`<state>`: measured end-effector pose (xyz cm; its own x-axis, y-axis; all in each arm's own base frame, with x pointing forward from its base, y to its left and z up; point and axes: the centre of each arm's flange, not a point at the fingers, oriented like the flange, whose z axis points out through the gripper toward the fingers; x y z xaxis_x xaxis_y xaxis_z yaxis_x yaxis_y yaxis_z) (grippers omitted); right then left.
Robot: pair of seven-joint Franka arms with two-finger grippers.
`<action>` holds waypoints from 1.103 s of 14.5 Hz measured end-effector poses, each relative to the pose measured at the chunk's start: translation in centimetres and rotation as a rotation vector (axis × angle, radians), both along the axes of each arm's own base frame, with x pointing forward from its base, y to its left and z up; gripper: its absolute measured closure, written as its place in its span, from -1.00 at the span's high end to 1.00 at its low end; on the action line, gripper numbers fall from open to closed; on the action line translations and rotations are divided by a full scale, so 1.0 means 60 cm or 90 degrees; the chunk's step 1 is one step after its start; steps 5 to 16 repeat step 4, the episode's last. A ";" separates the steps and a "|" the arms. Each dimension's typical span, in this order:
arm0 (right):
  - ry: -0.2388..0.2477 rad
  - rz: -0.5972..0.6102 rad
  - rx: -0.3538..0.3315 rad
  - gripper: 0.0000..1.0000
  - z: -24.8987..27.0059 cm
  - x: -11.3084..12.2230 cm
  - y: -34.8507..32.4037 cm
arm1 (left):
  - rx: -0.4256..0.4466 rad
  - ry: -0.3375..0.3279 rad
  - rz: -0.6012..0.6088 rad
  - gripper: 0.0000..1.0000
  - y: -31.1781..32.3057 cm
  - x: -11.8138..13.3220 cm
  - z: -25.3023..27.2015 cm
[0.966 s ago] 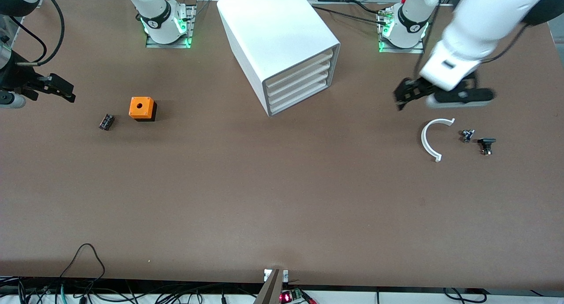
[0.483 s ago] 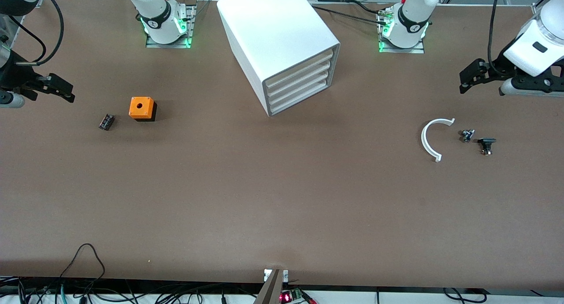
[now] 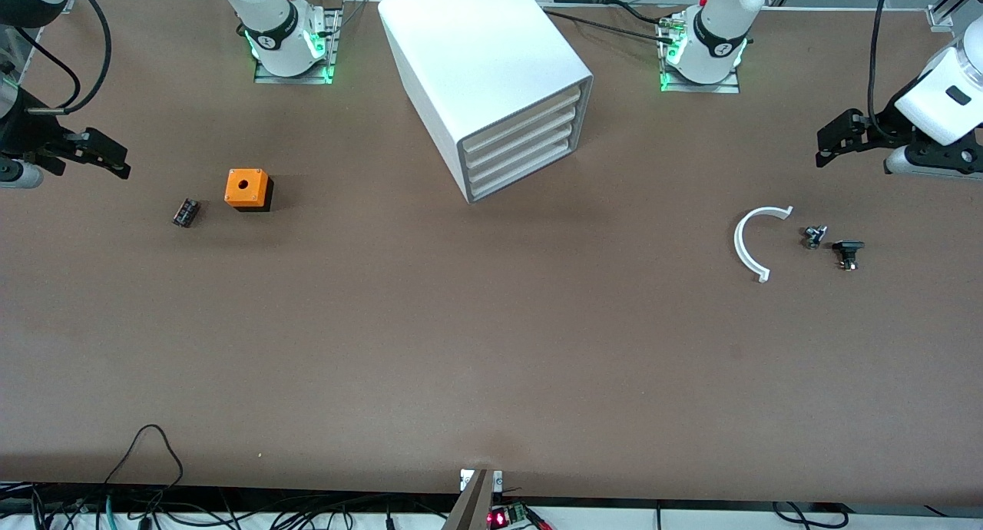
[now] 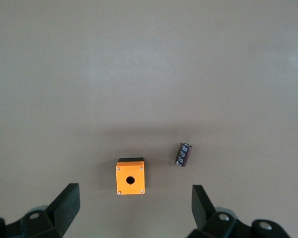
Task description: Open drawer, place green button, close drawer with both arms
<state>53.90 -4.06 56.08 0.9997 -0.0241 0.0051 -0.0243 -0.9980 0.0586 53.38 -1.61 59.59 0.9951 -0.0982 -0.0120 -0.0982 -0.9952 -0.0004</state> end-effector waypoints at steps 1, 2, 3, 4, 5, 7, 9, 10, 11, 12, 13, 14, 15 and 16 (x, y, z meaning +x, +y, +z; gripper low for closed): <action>-0.001 0.000 0.000 1.00 0.001 0.000 0.000 | 0.000 0.000 -0.001 1.00 -0.001 0.000 0.000; -0.001 0.001 0.000 1.00 0.003 0.000 0.002 | 0.000 0.000 -0.001 1.00 -0.001 0.000 0.000; -0.001 0.003 0.000 1.00 0.005 0.000 0.004 | 0.000 0.000 -0.001 1.00 -0.001 0.000 0.001; -0.003 0.004 0.000 1.00 0.009 0.001 0.006 | 0.000 0.000 -0.001 1.00 -0.001 0.000 0.001; -0.003 0.004 0.000 1.00 0.009 0.001 0.006 | 0.000 0.000 -0.001 1.00 -0.001 0.000 0.001; -0.003 0.004 0.000 1.00 0.009 0.001 0.006 | 0.000 0.000 -0.001 1.00 -0.001 0.000 0.001; -0.003 0.004 0.000 1.00 0.009 0.001 0.006 | 0.000 0.000 -0.001 1.00 -0.001 0.000 0.001; -0.003 0.004 0.000 1.00 0.009 0.001 0.006 | 0.000 0.000 -0.001 1.00 -0.001 0.000 0.001; -0.003 0.004 0.000 1.00 0.009 0.001 0.006 | 0.000 0.000 -0.001 1.00 -0.001 0.000 0.001; -0.003 0.004 0.000 1.00 0.009 0.001 0.006 | 0.000 0.000 -0.001 1.00 -0.001 0.000 0.001; -0.003 0.004 0.000 1.00 0.009 0.001 0.006 | 0.000 0.000 -0.001 1.00 -0.001 0.000 0.001; -0.003 0.004 0.000 1.00 0.009 0.001 0.006 | 0.000 0.000 -0.001 1.00 -0.001 0.000 0.001; -0.003 0.004 0.000 1.00 0.009 0.001 0.006 | 0.000 0.000 -0.001 1.00 -0.001 0.000 0.001; -0.003 0.004 0.000 1.00 0.009 0.001 0.006 | 0.000 0.000 -0.001 1.00 -0.001 0.000 0.001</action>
